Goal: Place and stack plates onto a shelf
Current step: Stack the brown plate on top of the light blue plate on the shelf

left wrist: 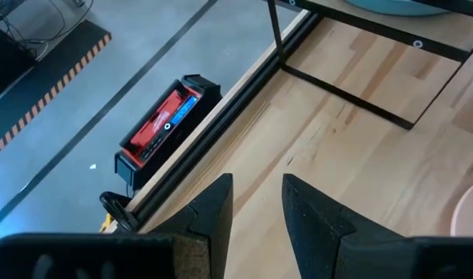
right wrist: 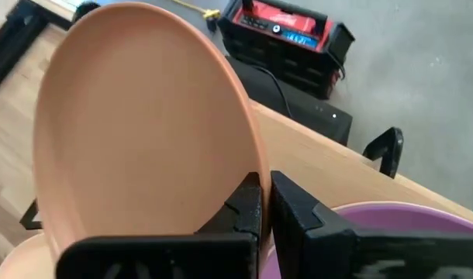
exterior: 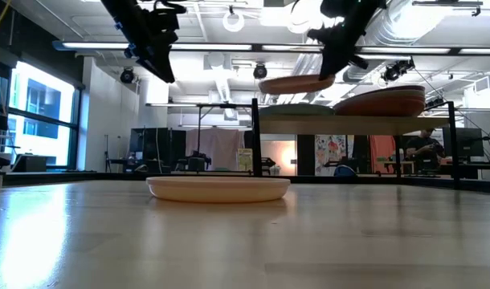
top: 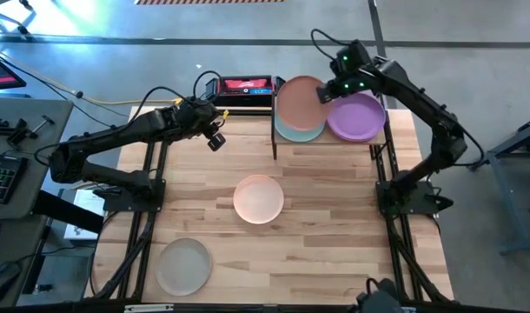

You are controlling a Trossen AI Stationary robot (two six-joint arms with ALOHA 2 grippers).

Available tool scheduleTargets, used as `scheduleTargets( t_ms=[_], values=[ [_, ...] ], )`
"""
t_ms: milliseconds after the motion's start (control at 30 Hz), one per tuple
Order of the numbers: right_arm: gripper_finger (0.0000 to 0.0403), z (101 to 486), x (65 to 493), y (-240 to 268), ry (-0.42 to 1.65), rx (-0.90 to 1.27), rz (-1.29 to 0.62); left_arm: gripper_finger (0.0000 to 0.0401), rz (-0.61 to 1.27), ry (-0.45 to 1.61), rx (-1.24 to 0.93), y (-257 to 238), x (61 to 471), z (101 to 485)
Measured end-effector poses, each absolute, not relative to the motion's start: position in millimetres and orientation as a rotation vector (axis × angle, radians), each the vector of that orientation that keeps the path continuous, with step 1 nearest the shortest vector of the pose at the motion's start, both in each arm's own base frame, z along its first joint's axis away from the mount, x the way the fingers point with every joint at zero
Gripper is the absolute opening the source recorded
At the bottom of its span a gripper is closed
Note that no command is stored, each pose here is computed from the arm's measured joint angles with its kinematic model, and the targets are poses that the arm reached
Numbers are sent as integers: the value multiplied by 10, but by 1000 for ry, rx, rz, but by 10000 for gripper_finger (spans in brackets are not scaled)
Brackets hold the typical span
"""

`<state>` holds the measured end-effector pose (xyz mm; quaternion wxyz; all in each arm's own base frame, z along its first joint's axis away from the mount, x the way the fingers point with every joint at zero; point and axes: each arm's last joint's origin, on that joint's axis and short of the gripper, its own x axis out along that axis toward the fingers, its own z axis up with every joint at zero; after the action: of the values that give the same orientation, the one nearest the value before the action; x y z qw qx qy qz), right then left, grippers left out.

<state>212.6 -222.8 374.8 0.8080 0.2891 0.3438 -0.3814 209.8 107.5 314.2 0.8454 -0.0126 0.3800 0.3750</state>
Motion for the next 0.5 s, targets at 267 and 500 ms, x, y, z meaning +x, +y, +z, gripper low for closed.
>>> scheduleTargets(
  t_ms=[267, 500],
  values=[
    [0, 3563, 2233, -2335, 799, 655, -807, 102, 792, 803, -29, 1074, 2097, 3140],
    [0, 3424, 2285, -2386, 858, 708, -808, 102, 775, 819, 9, 1074, 2097, 3140]
  ],
)
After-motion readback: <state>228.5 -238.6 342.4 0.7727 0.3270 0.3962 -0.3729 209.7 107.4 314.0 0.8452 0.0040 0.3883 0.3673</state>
